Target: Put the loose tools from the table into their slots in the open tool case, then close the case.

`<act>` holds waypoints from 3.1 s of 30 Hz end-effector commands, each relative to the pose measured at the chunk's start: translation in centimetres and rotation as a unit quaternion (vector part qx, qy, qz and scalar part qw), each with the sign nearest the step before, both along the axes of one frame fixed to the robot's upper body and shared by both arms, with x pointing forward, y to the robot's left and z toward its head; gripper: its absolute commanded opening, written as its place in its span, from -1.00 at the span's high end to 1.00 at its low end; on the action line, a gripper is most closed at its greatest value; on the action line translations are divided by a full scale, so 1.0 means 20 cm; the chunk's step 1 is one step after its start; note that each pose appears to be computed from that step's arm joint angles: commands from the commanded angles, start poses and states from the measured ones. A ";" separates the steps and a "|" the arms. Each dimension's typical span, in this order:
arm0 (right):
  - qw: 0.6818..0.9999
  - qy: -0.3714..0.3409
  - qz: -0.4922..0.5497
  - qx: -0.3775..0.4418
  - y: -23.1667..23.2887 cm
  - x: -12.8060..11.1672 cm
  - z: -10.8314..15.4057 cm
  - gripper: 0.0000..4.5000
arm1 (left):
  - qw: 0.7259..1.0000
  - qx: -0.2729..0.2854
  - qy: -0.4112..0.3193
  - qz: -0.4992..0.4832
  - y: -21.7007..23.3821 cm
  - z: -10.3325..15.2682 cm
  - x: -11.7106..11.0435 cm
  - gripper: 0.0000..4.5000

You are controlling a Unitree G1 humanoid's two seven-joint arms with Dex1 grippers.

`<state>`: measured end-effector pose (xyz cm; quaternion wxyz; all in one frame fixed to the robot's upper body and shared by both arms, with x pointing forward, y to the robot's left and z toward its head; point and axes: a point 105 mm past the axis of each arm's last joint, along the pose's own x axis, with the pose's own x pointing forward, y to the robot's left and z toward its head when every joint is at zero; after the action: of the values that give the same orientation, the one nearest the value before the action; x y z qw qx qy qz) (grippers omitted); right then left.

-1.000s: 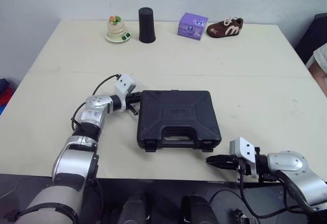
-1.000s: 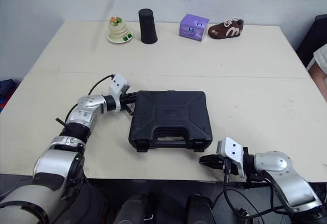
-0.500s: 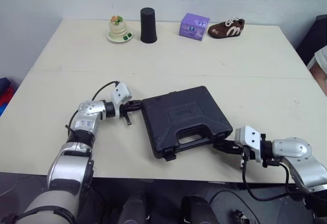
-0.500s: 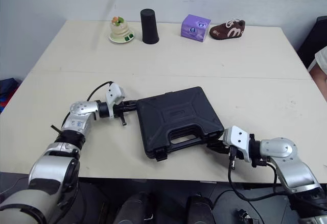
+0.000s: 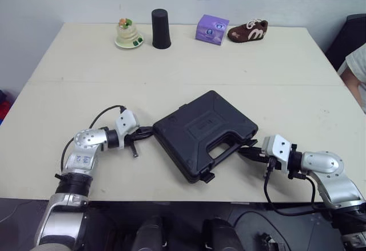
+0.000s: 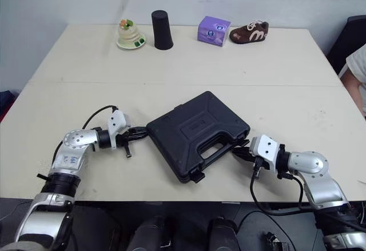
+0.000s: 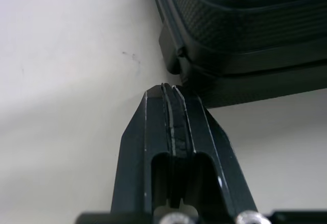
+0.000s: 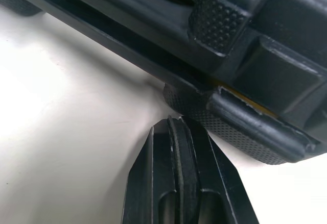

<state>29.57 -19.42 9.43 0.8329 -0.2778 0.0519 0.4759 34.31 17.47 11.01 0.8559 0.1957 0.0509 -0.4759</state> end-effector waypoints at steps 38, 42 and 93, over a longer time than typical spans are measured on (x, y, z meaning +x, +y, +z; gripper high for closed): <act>0.975 -0.023 -0.175 0.136 -0.10 -0.15 0.09 1.00 | 0.965 0.136 0.085 -0.206 -1.20 -0.08 0.07 0.97; 0.975 -0.033 -0.169 0.139 -0.10 -0.12 0.11 1.00 | 0.964 0.158 0.089 -0.196 -1.15 -0.16 0.07 0.97; 0.985 0.071 0.117 0.108 0.34 -0.39 0.11 1.00 | 0.953 0.054 -0.037 -0.296 -0.64 0.35 -0.33 0.97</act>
<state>22.49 -13.36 10.79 0.8011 -0.1625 0.0472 0.5741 28.20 4.21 16.96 0.6710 0.2498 0.0077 -0.6981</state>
